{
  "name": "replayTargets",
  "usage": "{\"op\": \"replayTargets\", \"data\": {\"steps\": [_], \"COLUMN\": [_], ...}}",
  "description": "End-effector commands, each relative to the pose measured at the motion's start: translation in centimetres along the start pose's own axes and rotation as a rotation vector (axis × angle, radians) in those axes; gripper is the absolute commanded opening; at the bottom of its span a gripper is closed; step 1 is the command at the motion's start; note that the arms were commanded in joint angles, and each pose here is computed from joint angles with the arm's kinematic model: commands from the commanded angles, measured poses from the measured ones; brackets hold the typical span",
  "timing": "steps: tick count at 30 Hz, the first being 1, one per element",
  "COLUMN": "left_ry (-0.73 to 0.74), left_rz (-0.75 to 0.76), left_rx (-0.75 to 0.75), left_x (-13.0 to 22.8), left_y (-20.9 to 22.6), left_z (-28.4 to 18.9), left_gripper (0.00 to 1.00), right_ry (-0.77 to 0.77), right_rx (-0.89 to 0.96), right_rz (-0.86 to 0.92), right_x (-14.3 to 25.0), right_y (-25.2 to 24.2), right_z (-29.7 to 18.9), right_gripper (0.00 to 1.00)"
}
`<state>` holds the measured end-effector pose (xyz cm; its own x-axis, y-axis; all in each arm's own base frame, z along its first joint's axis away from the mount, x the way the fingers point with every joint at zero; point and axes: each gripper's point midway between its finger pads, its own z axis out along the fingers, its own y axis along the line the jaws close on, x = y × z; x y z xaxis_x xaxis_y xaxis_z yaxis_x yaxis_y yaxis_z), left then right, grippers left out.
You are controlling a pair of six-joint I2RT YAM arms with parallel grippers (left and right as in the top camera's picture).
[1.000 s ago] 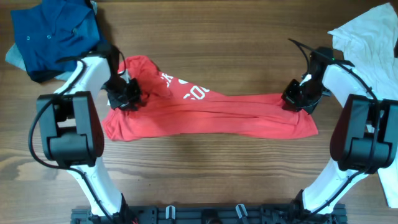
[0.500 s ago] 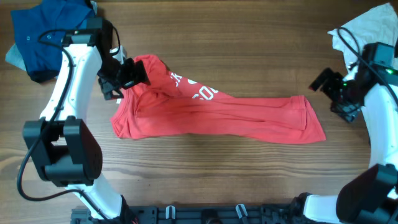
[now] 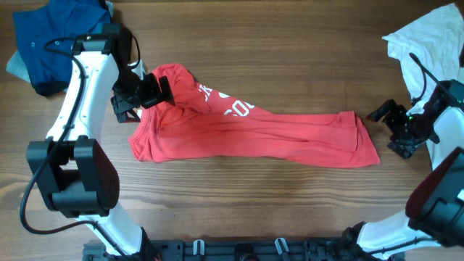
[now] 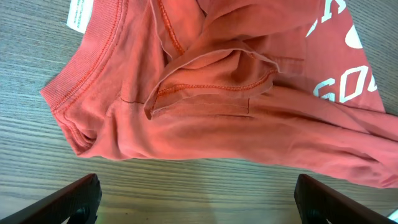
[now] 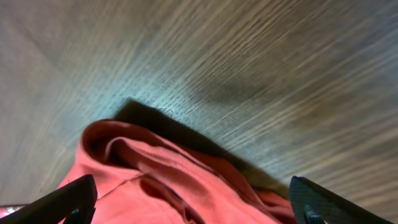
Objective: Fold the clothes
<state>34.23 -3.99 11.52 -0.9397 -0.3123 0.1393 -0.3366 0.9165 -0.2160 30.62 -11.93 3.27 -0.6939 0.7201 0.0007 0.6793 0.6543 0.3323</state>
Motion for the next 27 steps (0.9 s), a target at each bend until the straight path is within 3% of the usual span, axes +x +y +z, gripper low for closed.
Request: {"op": "replayTargets", "data": {"steps": [1,10,14,20,21,23,27], "left_ry": [0.005,0.001,-0.009,-0.009,-0.009,-0.009,-0.009], "left_rz": [0.003,0.004,0.007,0.007,0.007,0.007,0.007], "left_rx": [-0.011,-0.01,-0.007,-0.007,-0.007,-0.007,-0.007], "left_x": [0.1,0.0,-0.2,-0.2,-0.2,-0.2,-0.2], "left_y": [0.4,0.4,0.3,0.3,0.3,0.3,0.3], "left_z": [0.1,0.1,0.1,0.1,0.1,0.1,0.1], "left_gripper": [1.0,1.0,1.0,1.0,1.0,1.0,1.0], "right_ry": [0.087,0.26,0.343,0.387,0.387,0.381,0.348], "right_rx": [-0.107,-0.109,-0.11,-0.093,-0.093,-0.064,0.058], "right_rz": [-0.077,-0.107,-0.166,-0.254,-0.267,-0.247,-0.148], "right_x": [1.2,6.4,9.9,12.0,12.2,12.1,11.4], "right_y": [1.1,-0.2,0.2,1.8,2.1,2.0,0.3], "right_z": [2.0,6.1,7.2,8.0,8.1,8.3,8.5], "right_gripper": [0.99,0.99,0.92,0.87,0.8,0.5,0.31]}}
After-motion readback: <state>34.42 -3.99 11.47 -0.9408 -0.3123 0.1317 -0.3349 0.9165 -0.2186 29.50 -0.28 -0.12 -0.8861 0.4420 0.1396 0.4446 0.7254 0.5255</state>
